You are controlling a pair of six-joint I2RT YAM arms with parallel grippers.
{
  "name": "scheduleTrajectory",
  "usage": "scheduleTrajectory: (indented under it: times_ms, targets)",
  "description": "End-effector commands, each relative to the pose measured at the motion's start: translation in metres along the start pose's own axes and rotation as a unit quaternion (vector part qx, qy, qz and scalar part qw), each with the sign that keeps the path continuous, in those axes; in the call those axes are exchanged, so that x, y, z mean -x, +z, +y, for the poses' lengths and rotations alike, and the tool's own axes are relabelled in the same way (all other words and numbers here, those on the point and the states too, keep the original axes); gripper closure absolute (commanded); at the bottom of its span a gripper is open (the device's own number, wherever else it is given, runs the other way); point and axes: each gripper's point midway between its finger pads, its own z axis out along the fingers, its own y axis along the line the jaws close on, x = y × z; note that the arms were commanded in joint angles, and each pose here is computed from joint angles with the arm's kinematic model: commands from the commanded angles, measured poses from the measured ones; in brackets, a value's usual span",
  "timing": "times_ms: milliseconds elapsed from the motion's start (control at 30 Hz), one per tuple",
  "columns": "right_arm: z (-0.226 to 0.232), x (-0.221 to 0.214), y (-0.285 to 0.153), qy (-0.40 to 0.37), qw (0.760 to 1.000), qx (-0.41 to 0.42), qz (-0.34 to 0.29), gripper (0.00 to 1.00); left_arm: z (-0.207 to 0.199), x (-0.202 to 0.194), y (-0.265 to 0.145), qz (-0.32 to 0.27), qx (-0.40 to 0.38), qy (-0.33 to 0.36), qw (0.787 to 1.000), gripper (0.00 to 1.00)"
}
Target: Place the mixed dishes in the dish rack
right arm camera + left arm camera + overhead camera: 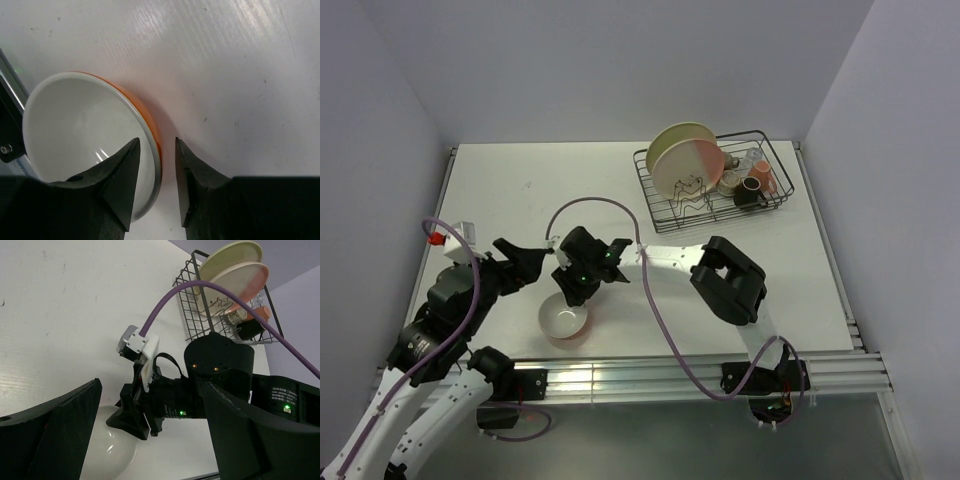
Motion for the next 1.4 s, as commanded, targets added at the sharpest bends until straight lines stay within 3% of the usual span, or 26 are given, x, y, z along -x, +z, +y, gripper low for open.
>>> scheduleTrajectory:
  times_ms: [0,33,100,233,433,700,900,1067,1167,1267,1367]
  targets:
    - [0.0,0.018,-0.002,0.02,1.0,-0.01,-0.021,0.59,-0.011,0.007,0.001,-0.01,-0.022,0.003,1.0,0.11]
    - [-0.002,0.017,-0.003,0.023,0.999,-0.013,-0.022,0.7,-0.011,0.006,0.002,-0.009,-0.023,0.001,1.0,0.11]
    - [-0.006,0.019,-0.006,0.025,0.999,-0.015,-0.029,0.84,-0.011,0.004,0.001,-0.009,-0.026,-0.006,1.0,0.11]
    - [-0.01,0.025,-0.016,0.025,0.998,-0.021,-0.055,0.96,-0.009,-0.008,0.005,-0.001,-0.037,-0.017,0.999,0.11]
    - [-0.02,0.051,-0.05,0.006,0.994,0.004,-0.109,1.0,-0.026,-0.019,0.01,0.006,-0.099,-0.026,0.995,0.11]
    - [-0.077,0.09,-0.149,-0.091,0.976,-0.002,-0.198,1.0,-0.063,-0.031,0.03,0.047,-0.171,-0.01,0.984,0.07]
    - [-0.112,0.086,-0.205,-0.15,0.966,-0.043,-0.207,1.0,-0.096,-0.031,0.062,0.077,-0.211,-0.039,0.974,0.05]
    - [-0.123,0.086,-0.242,-0.174,0.955,-0.078,-0.228,1.0,-0.121,-0.029,0.082,0.135,-0.267,-0.088,0.95,0.01]
    - [-0.131,0.087,-0.254,-0.173,0.951,-0.096,-0.237,1.0,-0.142,-0.019,0.082,0.141,-0.321,-0.1,0.931,0.01]
    - [-0.136,0.087,-0.256,-0.166,0.952,-0.098,-0.24,1.0,-0.155,-0.019,0.086,0.159,-0.352,-0.097,0.917,0.01]
    - [-0.132,0.09,-0.259,-0.163,0.951,-0.09,-0.247,1.0,-0.165,-0.031,0.08,0.199,-0.399,-0.092,0.89,0.01]
